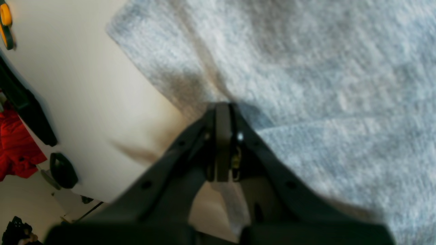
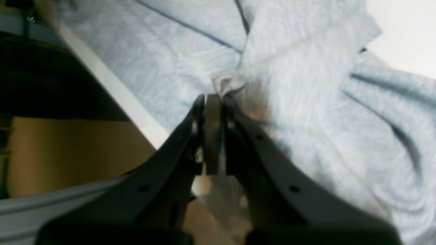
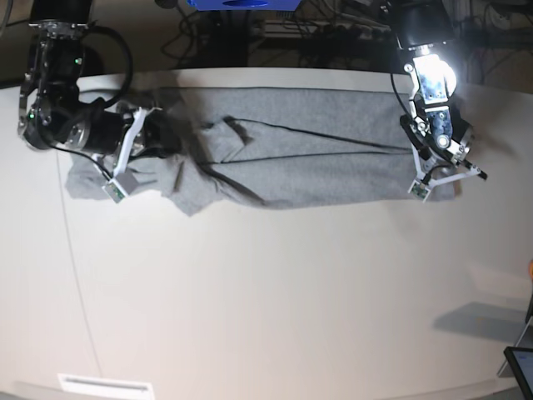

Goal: Fold the T-shirt properly
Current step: 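Drag the pinched shirt end with the right gripper toward the shirt's middle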

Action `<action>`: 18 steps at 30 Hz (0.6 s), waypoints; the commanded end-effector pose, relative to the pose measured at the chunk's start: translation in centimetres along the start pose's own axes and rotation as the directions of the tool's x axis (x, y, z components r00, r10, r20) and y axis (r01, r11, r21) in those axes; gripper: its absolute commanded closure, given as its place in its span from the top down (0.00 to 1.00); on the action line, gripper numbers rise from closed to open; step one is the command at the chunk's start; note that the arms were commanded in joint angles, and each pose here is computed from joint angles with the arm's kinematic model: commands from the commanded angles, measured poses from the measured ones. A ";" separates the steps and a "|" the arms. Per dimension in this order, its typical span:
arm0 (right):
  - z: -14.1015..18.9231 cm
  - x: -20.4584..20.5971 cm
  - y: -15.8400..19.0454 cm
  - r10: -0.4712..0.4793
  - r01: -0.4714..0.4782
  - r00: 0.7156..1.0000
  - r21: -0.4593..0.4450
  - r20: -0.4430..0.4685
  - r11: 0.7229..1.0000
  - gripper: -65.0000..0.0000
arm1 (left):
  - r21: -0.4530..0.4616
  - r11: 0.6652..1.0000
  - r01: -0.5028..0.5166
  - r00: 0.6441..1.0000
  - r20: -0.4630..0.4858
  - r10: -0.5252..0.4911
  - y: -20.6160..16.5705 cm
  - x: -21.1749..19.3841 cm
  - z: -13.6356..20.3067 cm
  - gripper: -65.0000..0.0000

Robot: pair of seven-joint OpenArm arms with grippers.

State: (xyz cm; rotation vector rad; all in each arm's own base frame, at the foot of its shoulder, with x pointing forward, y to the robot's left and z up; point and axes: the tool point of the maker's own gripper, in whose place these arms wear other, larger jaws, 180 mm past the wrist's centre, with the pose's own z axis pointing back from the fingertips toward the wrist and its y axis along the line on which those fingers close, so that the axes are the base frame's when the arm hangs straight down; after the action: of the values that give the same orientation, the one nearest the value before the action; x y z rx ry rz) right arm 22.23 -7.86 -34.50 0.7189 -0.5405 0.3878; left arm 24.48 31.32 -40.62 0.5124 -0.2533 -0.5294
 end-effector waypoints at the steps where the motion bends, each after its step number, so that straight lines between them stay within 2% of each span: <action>1: 0.5 1.1 0.6 -0.001 0.000 0.999 0.025 0.048 1.000 0.00 | -0.020 1.000 0.005 1.000 0.001 -0.005 -0.4 -0.1 -0.1 0.00; 5: 0.5 0.7 1.1 -0.087 0.084 0.995 0.053 0.051 0.995 0.00 | -0.018 1.000 0.003 1.000 0.001 -0.003 -0.3 0.0 -0.1 0.00; 18: 0.2 -1.8 1.3 -0.140 0.139 0.990 0.055 0.003 0.989 0.00 | -0.008 1.000 0.004 1.000 0.006 -0.004 0.1 0.1 0.1 0.00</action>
State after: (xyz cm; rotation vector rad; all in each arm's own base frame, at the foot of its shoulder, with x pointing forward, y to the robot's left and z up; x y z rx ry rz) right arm 19.60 -7.39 -35.53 0.7926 -0.4558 0.2669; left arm 24.59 31.42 -40.49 0.5171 -0.2558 -0.5310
